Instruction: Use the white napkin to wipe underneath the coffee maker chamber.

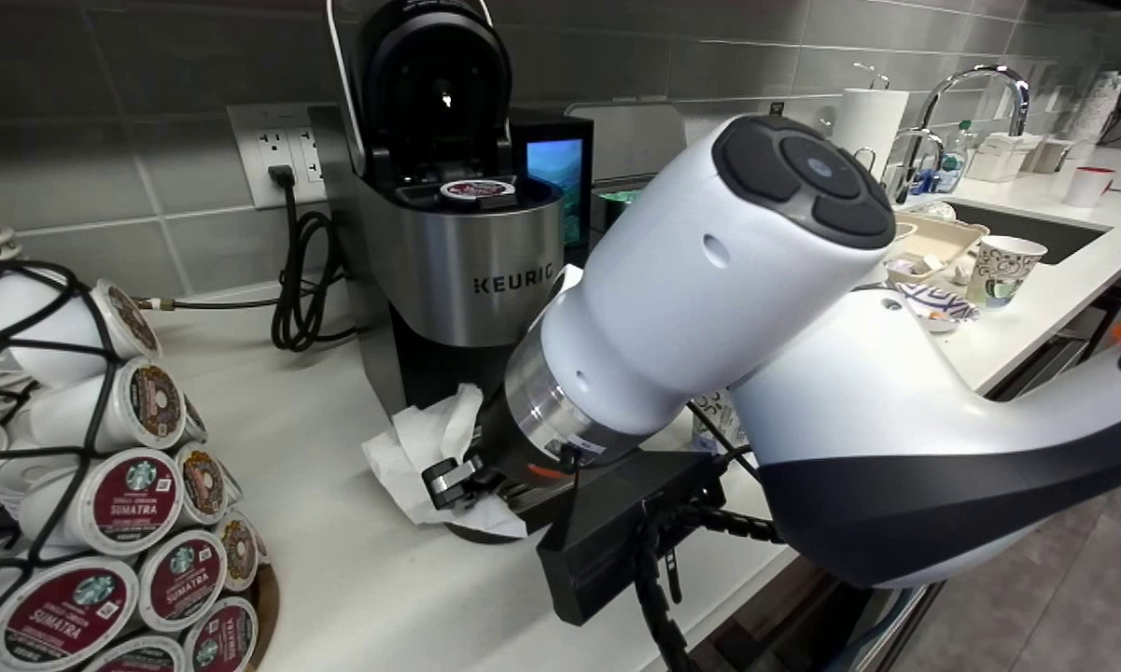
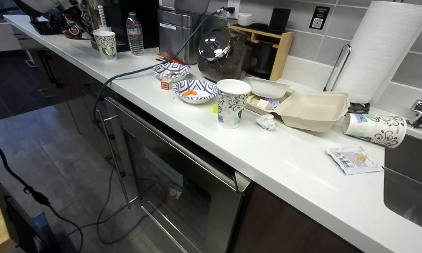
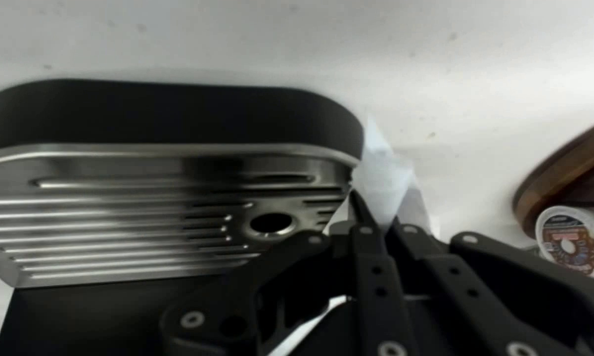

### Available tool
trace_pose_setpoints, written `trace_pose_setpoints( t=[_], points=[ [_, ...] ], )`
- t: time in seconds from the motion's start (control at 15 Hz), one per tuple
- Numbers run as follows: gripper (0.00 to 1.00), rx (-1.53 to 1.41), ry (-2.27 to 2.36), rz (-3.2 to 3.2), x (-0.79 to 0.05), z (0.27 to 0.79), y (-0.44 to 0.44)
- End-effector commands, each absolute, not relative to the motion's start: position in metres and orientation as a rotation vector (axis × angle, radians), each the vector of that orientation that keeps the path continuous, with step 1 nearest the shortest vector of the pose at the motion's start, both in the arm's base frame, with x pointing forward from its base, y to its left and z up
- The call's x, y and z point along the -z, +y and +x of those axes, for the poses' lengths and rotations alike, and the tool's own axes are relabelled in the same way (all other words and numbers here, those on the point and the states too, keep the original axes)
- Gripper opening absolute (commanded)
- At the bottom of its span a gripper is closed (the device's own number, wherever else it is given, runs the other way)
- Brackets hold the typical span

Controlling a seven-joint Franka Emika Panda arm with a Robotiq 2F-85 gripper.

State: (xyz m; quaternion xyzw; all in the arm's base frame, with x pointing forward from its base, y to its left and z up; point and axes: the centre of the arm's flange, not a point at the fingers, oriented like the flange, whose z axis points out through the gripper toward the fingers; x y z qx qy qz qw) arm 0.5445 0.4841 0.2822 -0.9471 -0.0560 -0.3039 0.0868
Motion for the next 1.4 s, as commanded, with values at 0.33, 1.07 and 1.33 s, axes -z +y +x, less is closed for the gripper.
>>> trace_pose_setpoints(
  t=[0.33, 1.07, 1.33],
  points=[
    [0.01, 0.801, -0.269, -2.876, -0.274, 0.501, 0.464],
    [0.01, 0.749, 0.222, -2.975, -0.278, 0.466, 0.383],
    [0.01, 0.881, 0.430, -2.919, -0.288, 0.454, 0.367]
  ],
)
